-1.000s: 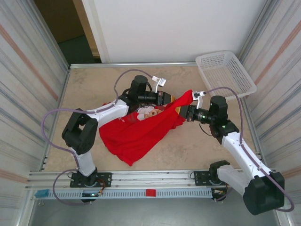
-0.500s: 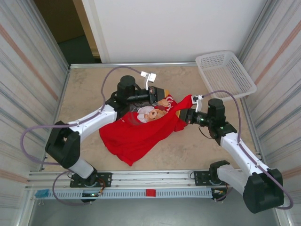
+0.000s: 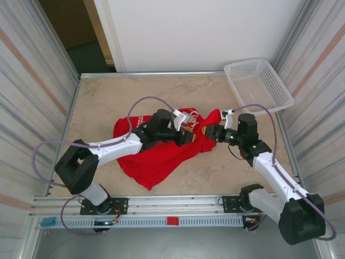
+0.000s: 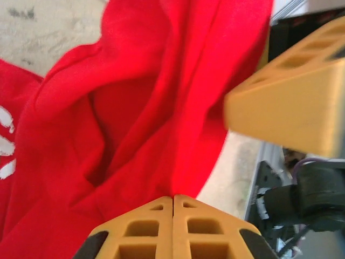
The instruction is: Fold the inside-out t-shirt
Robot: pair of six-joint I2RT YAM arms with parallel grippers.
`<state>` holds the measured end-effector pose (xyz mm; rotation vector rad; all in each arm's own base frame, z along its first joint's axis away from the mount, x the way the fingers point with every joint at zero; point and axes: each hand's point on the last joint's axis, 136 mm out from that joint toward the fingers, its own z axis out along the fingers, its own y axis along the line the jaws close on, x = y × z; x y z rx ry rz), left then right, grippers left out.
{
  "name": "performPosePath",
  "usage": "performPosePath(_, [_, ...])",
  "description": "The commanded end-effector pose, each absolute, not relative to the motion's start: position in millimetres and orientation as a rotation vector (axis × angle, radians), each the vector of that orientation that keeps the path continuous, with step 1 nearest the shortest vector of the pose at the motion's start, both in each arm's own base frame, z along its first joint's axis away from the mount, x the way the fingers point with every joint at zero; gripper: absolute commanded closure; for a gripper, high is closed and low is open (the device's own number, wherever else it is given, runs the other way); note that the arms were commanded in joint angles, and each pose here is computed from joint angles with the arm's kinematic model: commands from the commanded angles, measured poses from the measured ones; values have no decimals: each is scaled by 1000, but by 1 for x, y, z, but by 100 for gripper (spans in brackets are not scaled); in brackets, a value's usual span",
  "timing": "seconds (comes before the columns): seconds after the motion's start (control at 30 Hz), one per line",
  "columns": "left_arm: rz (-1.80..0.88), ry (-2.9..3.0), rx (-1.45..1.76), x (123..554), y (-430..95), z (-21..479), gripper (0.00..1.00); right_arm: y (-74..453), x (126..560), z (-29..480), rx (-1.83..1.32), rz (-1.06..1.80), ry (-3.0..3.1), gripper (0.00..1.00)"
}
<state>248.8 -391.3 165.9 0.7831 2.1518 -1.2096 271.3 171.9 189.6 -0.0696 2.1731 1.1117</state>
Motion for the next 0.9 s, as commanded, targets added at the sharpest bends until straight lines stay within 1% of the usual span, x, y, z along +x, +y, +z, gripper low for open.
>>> performPosePath(0.0, [-1090, 2181, 913, 242, -401, 144, 100, 126, 271, 172, 143, 808, 2286, 28])
performPosePath(0.1, [-1109, 2206, 1082, 213, -419, 130, 100, 86, 264, 166, 352, 595, 2305, 22])
performPosePath(0.17, [-1157, 2222, 1183, 190, -430, 121, 100, 66, 258, 165, 482, 481, 2320, 22])
performPosePath(0.27, [-1228, 2240, 1248, 165, -438, 113, 100, 51, 254, 158, 595, 371, 2377, 20])
performPosePath(0.3, [-1241, 2243, 1247, 162, -438, 112, 97, 49, 254, 155, 615, 344, 2397, 20])
performPosePath(0.37, [-1254, 2246, 1228, 159, -434, 114, 83, 42, 254, 148, 675, 264, 2439, 18])
performPosePath(0.43, [-1226, 2239, 1197, 162, -428, 118, 65, 41, 255, 142, 697, 218, 2466, 18])
performPosePath(0.47, [-1222, 2231, 1179, 165, -425, 121, 58, 43, 255, 140, 699, 209, 2471, 18])
performPosePath(0.53, [-1228, 2224, 1124, 173, -419, 129, 53, 48, 255, 124, 698, 163, 2522, 18])
performPosePath(0.6, [-1226, 2216, 1061, 182, -413, 136, 51, 54, 252, 114, 677, 151, 2546, 18])
performPosePath(0.67, [-1198, 2218, 968, 198, -406, 143, 47, 62, 249, 102, 653, 179, 2569, 21])
performPosePath(0.87, [-1162, 2197, 840, 227, -396, 158, 46, 66, 229, 88, 668, 263, 2570, 22])
